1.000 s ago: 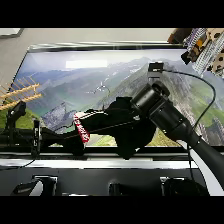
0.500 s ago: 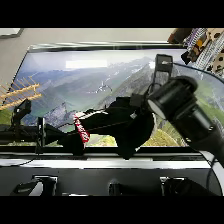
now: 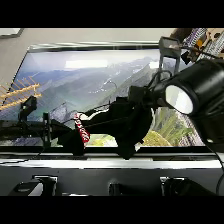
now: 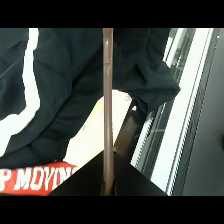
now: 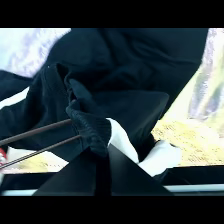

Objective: Fold the clothes and pants, and hang the long-sleeved shirts on hangers.

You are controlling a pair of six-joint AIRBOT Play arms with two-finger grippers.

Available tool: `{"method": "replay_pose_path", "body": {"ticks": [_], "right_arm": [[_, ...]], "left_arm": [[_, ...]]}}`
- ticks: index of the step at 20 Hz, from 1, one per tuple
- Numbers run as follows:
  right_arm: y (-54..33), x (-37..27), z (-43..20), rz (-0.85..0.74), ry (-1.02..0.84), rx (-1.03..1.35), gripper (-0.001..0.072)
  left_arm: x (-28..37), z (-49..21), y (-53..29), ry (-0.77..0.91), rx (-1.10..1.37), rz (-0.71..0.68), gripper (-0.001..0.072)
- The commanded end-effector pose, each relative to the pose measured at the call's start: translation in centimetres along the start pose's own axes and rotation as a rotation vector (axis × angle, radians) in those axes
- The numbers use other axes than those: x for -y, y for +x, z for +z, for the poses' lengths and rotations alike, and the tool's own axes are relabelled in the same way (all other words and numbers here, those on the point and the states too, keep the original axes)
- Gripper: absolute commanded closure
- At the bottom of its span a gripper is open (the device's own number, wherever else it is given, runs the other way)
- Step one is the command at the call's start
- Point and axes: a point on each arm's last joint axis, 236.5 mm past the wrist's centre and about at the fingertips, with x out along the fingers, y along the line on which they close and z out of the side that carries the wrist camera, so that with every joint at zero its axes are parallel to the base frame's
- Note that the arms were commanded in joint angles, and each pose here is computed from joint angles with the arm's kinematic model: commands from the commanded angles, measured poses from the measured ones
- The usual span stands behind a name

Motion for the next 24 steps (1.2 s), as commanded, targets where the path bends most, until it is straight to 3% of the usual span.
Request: {"method": "replay_pose_path", "body": {"ticks": [1, 9, 18, 24], "right_arm": [[1.7, -0.1, -0.5, -0.044, -0.072, -0.045, 0.0666], [-3.5, -3.3, 1.4, 0.134, -0.038, -0.003, 0.0666], [-0.2, -1.4, 0.7, -0.037, -0.185, -0.087, 0.0665], [0.8, -3.2, 0.5, 0.015, -0.202, -0.102, 0.0665]], "left_arm": [[-0.5, 0.8, 1.6, 0.04, 0.017, 0.001, 0.0683], [-1.4, 0.9, 4.4, 0.068, 0.021, -0.017, 0.0683], [0.4, 5.0, 5.0, 0.062, 0.179, -0.074, 0.0683], [0.4, 5.5, 4.9, 0.06, 0.202, -0.078, 0.0684]]}}
